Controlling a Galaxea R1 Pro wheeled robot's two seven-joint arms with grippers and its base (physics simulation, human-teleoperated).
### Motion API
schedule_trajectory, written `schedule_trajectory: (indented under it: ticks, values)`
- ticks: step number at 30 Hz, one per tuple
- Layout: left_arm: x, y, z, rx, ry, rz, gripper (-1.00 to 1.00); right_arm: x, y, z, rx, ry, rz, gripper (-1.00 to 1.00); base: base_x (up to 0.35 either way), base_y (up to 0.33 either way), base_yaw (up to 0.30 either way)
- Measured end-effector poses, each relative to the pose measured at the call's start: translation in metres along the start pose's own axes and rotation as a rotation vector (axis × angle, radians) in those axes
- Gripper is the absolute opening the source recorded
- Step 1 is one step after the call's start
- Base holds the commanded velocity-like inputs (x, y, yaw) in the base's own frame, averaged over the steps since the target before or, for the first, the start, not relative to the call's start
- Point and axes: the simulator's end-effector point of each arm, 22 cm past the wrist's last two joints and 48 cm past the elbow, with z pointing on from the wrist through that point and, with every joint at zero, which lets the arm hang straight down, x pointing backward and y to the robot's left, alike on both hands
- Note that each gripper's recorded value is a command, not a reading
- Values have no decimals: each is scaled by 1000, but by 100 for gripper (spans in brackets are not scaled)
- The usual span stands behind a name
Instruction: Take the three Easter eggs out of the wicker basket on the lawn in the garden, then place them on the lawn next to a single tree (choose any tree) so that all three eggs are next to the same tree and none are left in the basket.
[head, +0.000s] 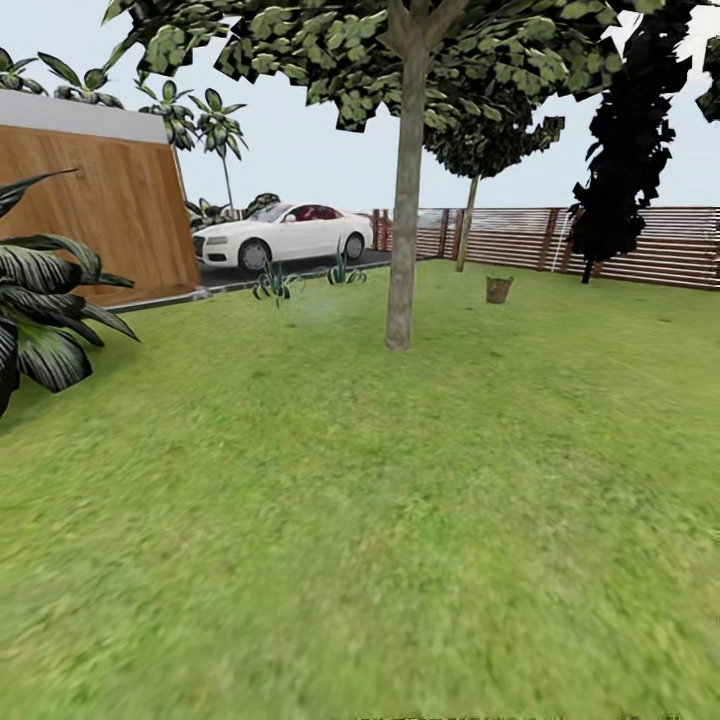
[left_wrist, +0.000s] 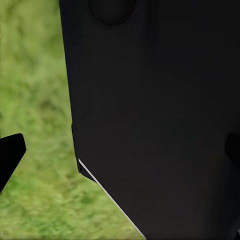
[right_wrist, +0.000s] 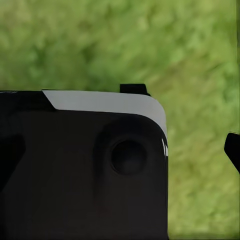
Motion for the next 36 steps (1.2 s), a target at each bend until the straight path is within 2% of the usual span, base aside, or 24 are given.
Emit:
schedule_trajectory:
  ticks: [36]
  values:
    - [16,-6,-1,8,41,-4,100,15,-4,0,8,45,5,100,0,0,-210]
